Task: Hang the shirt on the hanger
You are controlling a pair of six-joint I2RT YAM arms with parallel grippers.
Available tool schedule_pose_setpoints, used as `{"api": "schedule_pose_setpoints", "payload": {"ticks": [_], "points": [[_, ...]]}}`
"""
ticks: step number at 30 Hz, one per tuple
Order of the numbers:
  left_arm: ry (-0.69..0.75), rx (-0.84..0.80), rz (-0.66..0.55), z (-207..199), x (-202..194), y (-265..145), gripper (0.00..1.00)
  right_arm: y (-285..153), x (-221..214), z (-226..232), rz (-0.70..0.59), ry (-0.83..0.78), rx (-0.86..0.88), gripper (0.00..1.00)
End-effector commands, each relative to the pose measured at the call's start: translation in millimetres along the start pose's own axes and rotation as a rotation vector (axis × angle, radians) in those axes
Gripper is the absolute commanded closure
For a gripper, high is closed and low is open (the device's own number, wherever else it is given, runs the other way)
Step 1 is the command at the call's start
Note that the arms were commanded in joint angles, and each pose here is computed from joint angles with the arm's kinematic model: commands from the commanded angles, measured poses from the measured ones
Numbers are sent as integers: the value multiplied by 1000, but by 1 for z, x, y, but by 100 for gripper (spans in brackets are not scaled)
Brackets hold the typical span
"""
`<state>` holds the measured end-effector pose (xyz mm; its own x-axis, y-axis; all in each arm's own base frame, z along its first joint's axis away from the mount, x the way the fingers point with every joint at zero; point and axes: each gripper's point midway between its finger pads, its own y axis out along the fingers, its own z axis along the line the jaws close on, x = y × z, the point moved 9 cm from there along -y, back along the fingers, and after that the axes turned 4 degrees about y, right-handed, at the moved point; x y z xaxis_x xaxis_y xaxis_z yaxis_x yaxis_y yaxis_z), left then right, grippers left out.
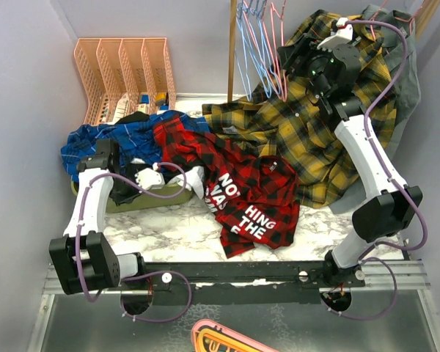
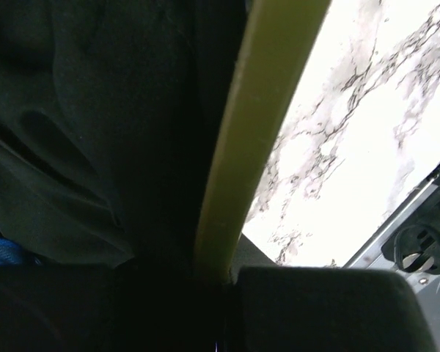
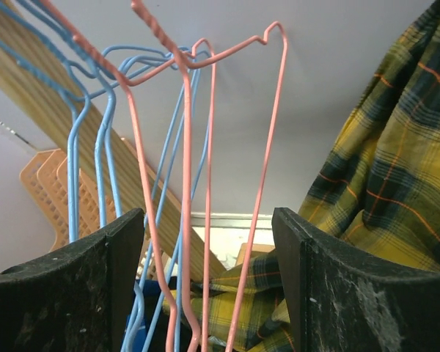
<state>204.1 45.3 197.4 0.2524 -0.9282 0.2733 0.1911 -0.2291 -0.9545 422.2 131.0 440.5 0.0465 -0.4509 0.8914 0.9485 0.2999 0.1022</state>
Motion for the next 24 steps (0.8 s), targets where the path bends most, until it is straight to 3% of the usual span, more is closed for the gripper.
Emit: {"api": "schedule_pose_setpoints", "payload": {"ticks": [1, 13, 16, 18, 19, 24], "points": [[-194, 280, 130, 58, -38, -9, 100, 5, -6, -11, -9, -19, -66, 30], [-312, 281, 117, 80, -76, -1, 100, 19, -31, -27, 76, -58, -116, 33], [-341, 290, 121, 82, -84, -2, 100, 20, -38, -30, 90, -63, -120, 41], [-353, 279, 115, 80, -85, -2, 100, 19, -40, -31, 94, -65, -115, 53], [-358, 272, 110, 78, -85, -2, 97, 19, -40, -31, 93, -65, -109, 59], [-370, 244, 71, 66, -78, -8, 60, 17, -33, -26, 65, -84, -73, 87]]}}
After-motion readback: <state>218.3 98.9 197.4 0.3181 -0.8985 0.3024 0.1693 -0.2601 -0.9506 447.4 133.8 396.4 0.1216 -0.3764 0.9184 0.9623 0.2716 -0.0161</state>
